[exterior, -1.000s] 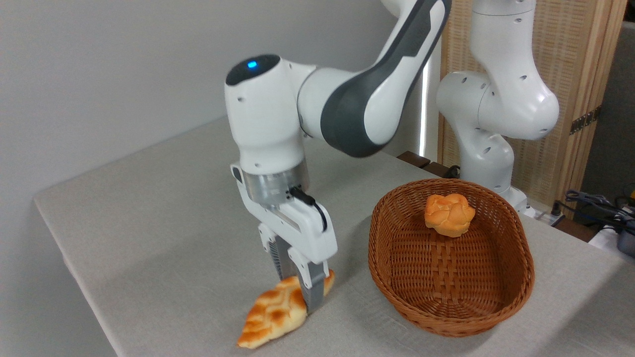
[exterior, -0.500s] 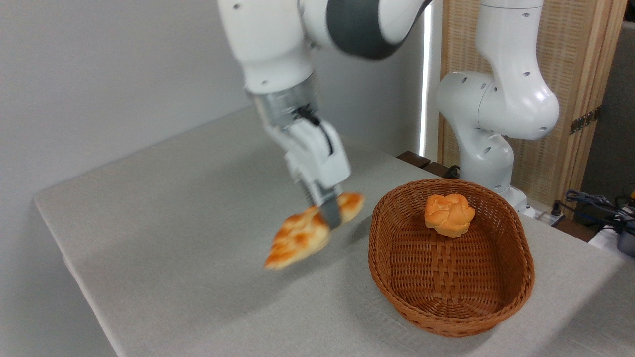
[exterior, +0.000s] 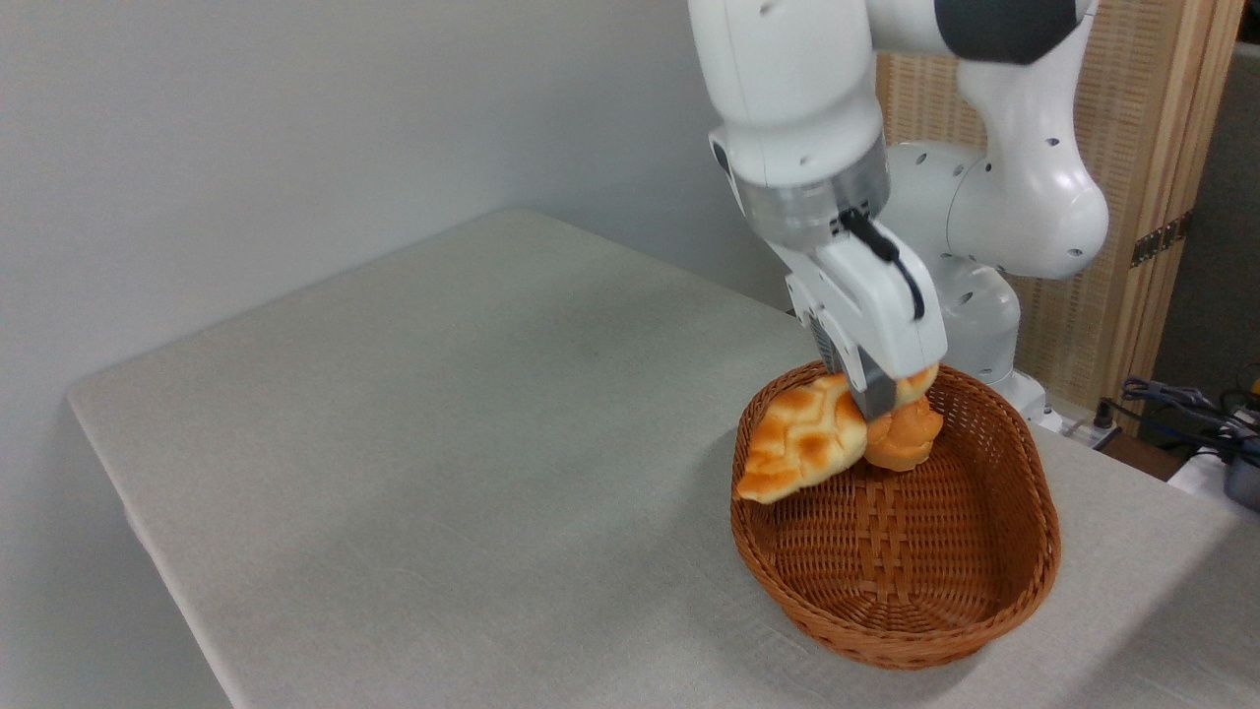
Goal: Put bread into the basket
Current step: 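Lift the braided loaf and carry it over the woven basket, then lower the loaf into the basket beside the orange bun and release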
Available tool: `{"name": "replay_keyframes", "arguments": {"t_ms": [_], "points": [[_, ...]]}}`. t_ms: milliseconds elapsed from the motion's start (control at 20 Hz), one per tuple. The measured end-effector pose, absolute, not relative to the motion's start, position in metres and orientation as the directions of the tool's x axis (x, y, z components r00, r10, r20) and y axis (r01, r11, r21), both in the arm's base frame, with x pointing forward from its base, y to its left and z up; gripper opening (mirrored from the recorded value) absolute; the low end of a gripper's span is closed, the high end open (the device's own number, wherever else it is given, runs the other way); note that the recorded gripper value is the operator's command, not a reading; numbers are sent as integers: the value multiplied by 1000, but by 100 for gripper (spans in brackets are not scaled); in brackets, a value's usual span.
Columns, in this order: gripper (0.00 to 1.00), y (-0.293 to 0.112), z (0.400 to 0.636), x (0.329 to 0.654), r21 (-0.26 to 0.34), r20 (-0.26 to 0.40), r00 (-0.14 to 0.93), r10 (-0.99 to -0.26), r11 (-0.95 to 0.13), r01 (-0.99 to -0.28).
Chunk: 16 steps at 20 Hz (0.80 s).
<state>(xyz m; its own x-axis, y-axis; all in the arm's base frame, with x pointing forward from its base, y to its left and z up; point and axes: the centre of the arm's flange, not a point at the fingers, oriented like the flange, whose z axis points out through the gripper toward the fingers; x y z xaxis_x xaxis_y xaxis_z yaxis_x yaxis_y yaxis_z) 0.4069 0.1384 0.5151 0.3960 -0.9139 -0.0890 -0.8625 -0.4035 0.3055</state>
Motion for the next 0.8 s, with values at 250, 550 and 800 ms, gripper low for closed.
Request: {"name": "replay_keyframes", "arguments": {"t_ms": [250, 550, 800], "points": [[90, 138, 493, 418, 333, -111, 383, -917, -398, -855], [94, 154, 482, 417, 350, -112, 412, -904, -424, -835], [95, 159, 476, 417, 364, -117, 421, -899, -433, -824]]}}
